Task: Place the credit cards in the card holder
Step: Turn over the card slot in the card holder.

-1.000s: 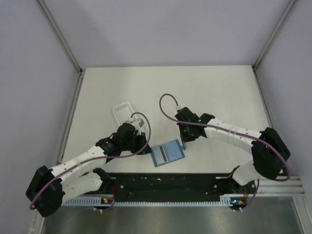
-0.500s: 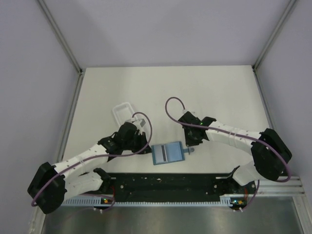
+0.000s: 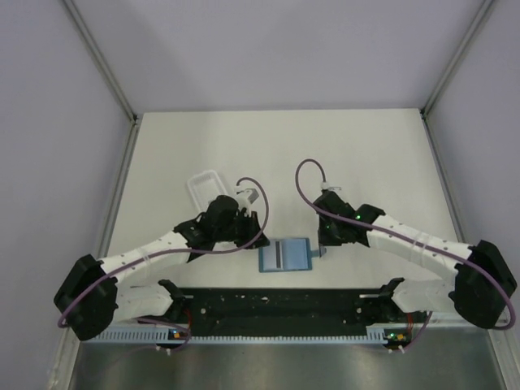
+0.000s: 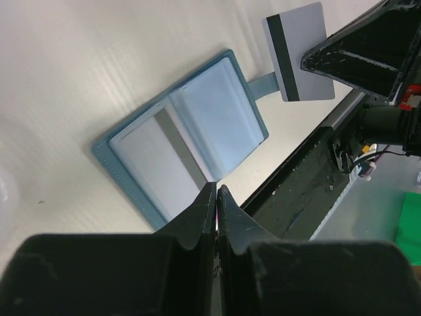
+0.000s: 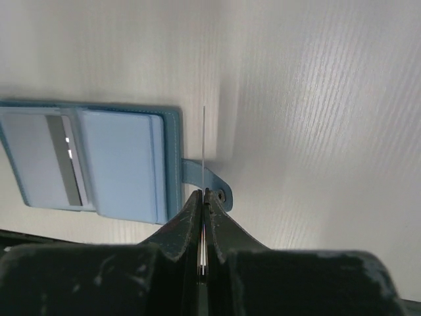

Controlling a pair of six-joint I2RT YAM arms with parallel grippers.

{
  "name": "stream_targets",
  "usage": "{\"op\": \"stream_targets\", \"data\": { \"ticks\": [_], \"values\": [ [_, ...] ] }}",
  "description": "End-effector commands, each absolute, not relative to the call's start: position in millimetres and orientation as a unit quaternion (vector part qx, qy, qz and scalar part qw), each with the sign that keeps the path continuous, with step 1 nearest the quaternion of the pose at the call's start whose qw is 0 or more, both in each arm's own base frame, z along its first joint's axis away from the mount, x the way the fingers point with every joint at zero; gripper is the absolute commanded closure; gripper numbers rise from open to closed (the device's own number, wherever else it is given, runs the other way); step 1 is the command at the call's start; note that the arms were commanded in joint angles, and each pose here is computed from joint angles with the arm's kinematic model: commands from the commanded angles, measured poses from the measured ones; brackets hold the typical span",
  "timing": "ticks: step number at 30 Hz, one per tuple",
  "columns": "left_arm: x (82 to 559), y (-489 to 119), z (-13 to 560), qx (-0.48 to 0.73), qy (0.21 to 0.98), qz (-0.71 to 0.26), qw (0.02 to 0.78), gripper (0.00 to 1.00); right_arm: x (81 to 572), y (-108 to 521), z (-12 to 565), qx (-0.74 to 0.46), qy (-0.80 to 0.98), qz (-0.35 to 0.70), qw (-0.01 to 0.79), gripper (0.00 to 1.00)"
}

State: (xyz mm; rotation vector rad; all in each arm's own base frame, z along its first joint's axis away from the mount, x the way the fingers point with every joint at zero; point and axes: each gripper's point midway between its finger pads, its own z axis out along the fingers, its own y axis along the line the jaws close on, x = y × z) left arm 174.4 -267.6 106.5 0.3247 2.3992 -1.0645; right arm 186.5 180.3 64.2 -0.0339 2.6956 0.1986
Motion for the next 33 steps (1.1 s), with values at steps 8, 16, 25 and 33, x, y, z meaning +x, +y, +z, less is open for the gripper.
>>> {"op": "stream_targets", "data": {
  "ticks": [8,16,25,33],
  "values": [
    [164,-341,118,0.176,0.846,-0.437,0.249,1.00,184,196,86,0.025,0.957,0.158,0.242,1.00],
    [158,-354,100,0.172,0.856,-0.426,0.235,1.00,173,199,70,0.041,0.958,0.179,0.220,1.00],
    [158,-359,91,0.175,0.861,-0.420,0.226,1.00,172,213,68,0.032,0.948,0.222,0.224,1.00],
    [159,-361,85,0.176,0.864,-0.416,0.222,1.00,174,215,63,0.028,0.949,0.222,0.224,1.00]
  ]
}}
